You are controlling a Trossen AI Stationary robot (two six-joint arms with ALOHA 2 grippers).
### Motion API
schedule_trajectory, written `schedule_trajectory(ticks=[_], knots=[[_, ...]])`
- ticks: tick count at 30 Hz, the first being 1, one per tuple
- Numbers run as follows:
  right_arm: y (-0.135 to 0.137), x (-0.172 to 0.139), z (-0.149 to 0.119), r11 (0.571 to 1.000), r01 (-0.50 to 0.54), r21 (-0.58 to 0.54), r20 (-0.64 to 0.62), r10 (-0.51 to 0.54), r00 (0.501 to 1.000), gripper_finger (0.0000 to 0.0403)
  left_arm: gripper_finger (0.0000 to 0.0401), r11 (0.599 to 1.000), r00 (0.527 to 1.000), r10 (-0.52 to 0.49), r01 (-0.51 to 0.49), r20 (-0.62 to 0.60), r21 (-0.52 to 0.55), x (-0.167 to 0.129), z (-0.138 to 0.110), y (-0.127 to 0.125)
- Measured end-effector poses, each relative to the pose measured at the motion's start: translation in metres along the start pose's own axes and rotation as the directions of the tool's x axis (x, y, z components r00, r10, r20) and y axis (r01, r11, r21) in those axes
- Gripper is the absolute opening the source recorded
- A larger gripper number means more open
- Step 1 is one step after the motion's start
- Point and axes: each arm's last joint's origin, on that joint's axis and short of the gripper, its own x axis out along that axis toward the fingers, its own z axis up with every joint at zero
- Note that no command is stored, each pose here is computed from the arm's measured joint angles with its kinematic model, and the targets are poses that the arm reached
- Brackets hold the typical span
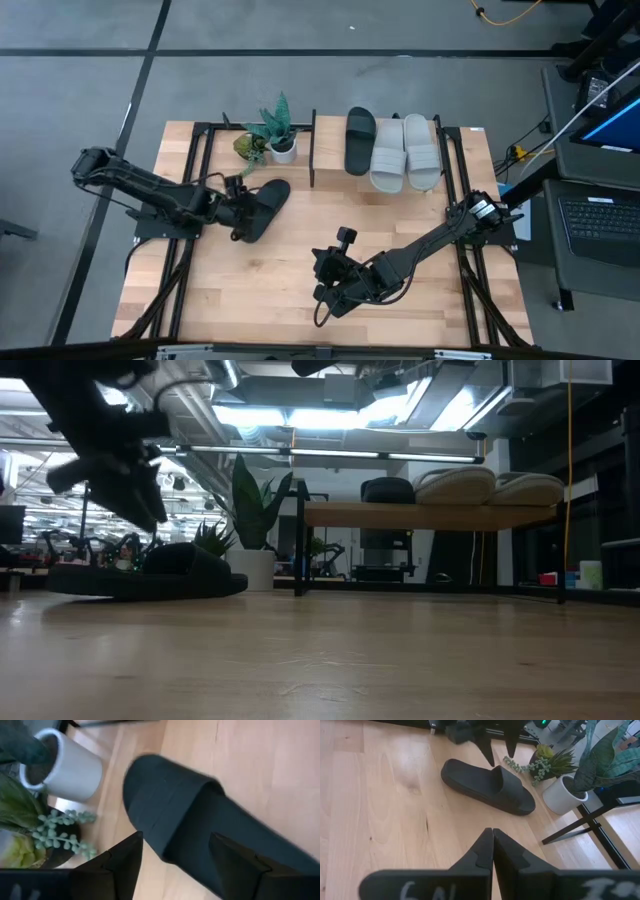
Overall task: Pick and place slides into the shelf
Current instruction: Put the black slipper on the shelf
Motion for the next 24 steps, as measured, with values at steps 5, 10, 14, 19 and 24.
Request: schedule_trajectory(ticks=[5, 10, 14, 19, 24], knots=[[0.000, 0.000, 0.000, 1.000, 0.001, -0.001, -0.001, -0.001, 1.000, 0.0012, 0.0218, 0.997, 0.994, 0.045, -0.037, -0.103, 0.074, 0.022, 0.001, -0.002], [-0.001, 0.000, -0.001, 1.000, 0.004, -0.008, -0.008, -0.004, 1.000, 0.0012, 0.0218, 0.988, 0.976, 0.124, -0.105, -0.180, 0.115, 0.041, -0.001, -0.004], [-0.001, 0.000, -0.003, 1.000, 0.010, -0.020, -0.020, -0.010, 1.000, 0.0012, 0.0218, 0.985, 0.963, 0.151, -0.127, -0.223, 0.121, 0.050, -0.003, -0.002], [-0.001, 0.000, -0.003, 1.000, 0.010, -0.021, -0.021, -0.010, 1.000, 0.0012, 0.0209, 0.987, 0.961, 0.142, -0.120, -0.236, 0.104, 0.054, -0.002, -0.001], [-0.002, 0.000, -0.003, 1.000, 0.011, -0.017, -0.022, -0.011, 1.000, 0.0012, 0.0158, 0.998, 0.976, 0.056, -0.048, -0.210, 0.045, 0.055, 0.002, -0.004]])
